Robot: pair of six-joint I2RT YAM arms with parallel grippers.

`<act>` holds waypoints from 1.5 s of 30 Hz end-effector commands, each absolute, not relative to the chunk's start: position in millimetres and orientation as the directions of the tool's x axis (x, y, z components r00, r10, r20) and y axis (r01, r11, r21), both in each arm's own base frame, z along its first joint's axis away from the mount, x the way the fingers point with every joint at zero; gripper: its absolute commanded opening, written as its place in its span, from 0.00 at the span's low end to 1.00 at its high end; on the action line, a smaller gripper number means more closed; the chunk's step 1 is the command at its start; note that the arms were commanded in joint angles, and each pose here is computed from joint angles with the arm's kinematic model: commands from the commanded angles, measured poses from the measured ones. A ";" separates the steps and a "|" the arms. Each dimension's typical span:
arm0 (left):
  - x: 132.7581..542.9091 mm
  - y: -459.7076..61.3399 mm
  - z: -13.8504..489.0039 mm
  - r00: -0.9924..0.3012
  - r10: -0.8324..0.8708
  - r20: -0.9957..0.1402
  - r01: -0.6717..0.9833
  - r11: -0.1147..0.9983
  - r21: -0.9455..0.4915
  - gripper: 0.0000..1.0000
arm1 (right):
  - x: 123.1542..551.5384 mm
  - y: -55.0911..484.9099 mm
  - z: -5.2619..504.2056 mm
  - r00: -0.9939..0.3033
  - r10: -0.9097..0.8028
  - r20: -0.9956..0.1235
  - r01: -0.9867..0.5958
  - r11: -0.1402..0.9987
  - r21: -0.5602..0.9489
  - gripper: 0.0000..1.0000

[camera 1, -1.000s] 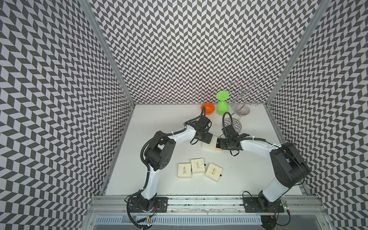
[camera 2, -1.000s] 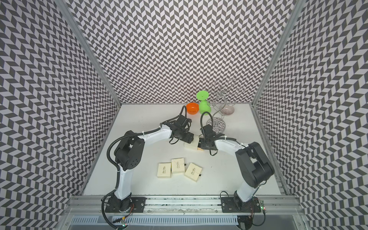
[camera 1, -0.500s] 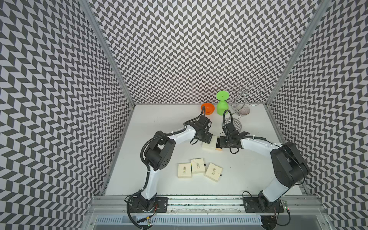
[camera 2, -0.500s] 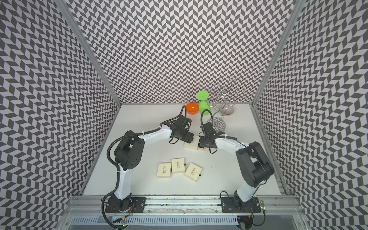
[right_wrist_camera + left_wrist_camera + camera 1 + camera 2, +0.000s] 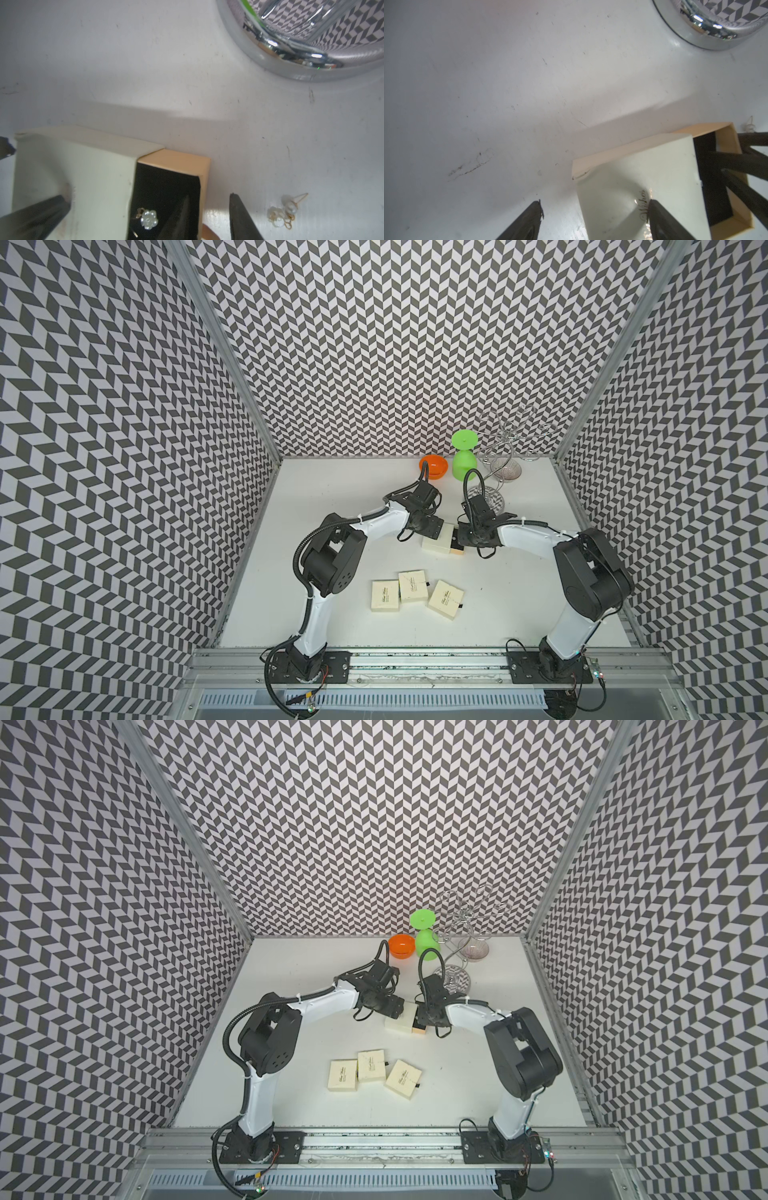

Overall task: Take out the earrings from the drawer-style jewelry box
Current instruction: Open the drawer in the jewelry box, then pick up the earring from the drawer.

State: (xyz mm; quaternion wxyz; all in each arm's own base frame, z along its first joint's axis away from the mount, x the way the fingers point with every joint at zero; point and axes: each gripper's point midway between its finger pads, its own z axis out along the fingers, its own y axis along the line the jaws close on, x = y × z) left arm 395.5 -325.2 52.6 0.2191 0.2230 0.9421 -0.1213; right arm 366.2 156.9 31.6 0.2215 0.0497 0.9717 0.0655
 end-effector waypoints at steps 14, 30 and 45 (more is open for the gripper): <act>385.9 -268.2 -5.4 -0.879 0.374 -0.296 0.377 0.925 0.049 0.79 | 343.4 109.5 25.8 -0.889 0.199 -0.414 0.188 0.980 0.068 0.33; 378.6 -295.1 7.9 -0.839 0.428 -0.337 0.451 0.893 0.011 0.79 | 368.9 149.7 98.9 -0.791 0.142 -0.595 0.010 0.976 0.219 0.33; 378.1 -299.1 12.5 -0.837 0.423 -0.347 0.454 0.891 -0.010 0.79 | 366.7 193.3 78.0 -0.839 0.040 -0.542 -0.130 0.954 0.272 0.32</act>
